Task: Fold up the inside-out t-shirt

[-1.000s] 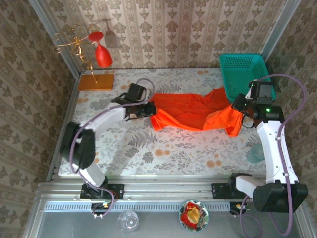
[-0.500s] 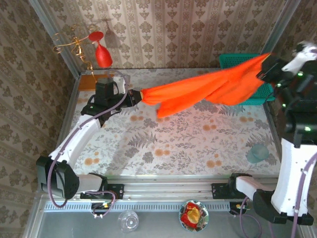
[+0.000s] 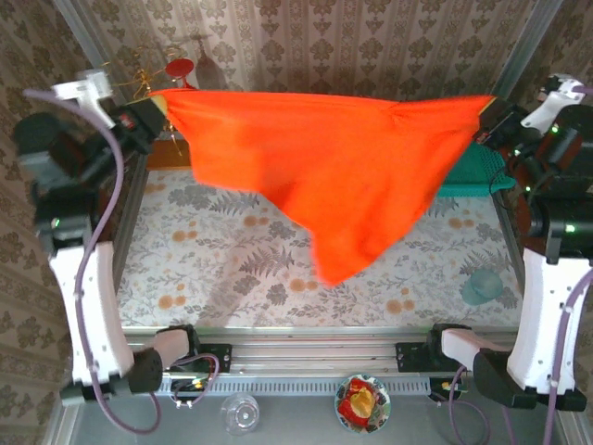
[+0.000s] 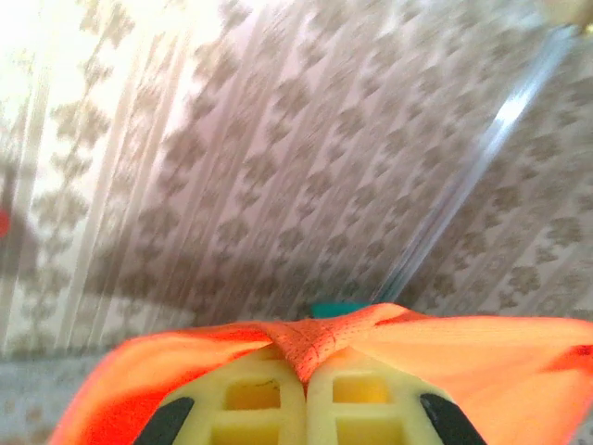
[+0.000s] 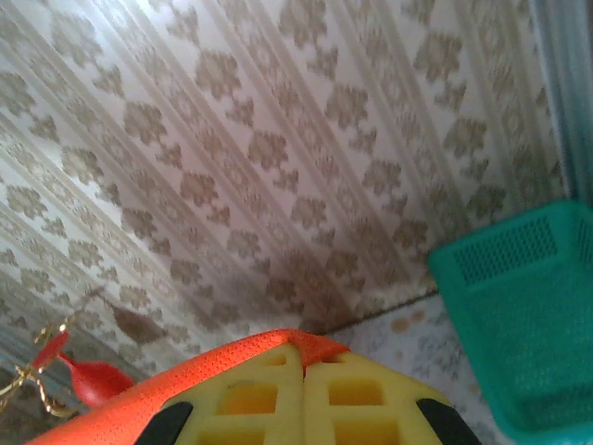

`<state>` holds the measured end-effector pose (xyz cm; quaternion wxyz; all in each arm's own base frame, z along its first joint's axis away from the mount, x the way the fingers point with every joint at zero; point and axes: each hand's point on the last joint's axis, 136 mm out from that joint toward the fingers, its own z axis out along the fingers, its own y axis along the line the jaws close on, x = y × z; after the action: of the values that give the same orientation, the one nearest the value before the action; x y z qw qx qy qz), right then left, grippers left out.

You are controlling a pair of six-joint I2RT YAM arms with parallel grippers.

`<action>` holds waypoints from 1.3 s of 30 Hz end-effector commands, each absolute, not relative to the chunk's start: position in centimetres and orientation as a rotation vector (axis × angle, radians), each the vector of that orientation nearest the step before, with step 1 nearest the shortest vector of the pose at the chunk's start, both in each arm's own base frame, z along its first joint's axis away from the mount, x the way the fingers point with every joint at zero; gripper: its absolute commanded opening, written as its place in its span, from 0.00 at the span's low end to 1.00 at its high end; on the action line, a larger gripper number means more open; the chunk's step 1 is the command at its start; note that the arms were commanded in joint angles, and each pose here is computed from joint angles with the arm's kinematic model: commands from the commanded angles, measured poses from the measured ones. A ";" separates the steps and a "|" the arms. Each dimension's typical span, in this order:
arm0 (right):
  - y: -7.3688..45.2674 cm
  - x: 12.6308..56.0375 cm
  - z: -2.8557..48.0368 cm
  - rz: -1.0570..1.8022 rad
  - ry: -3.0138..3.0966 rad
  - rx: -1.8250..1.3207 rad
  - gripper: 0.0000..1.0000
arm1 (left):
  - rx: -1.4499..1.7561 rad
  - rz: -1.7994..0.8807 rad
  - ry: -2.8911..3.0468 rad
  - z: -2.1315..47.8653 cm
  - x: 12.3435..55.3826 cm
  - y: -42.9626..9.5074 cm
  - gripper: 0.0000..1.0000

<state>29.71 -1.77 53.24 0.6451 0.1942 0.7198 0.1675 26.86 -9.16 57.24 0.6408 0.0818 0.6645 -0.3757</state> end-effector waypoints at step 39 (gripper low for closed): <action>-0.5 22.6 60.0 0.425 1.410 0.352 0.00 | 0.212 -0.856 1.496 56.1 22.9 -9.1 0.00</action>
<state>19.02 -0.02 60.67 0.7392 0.1561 0.6252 0.1958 18.87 -9.98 58.29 0.6670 0.1166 0.6324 -0.3762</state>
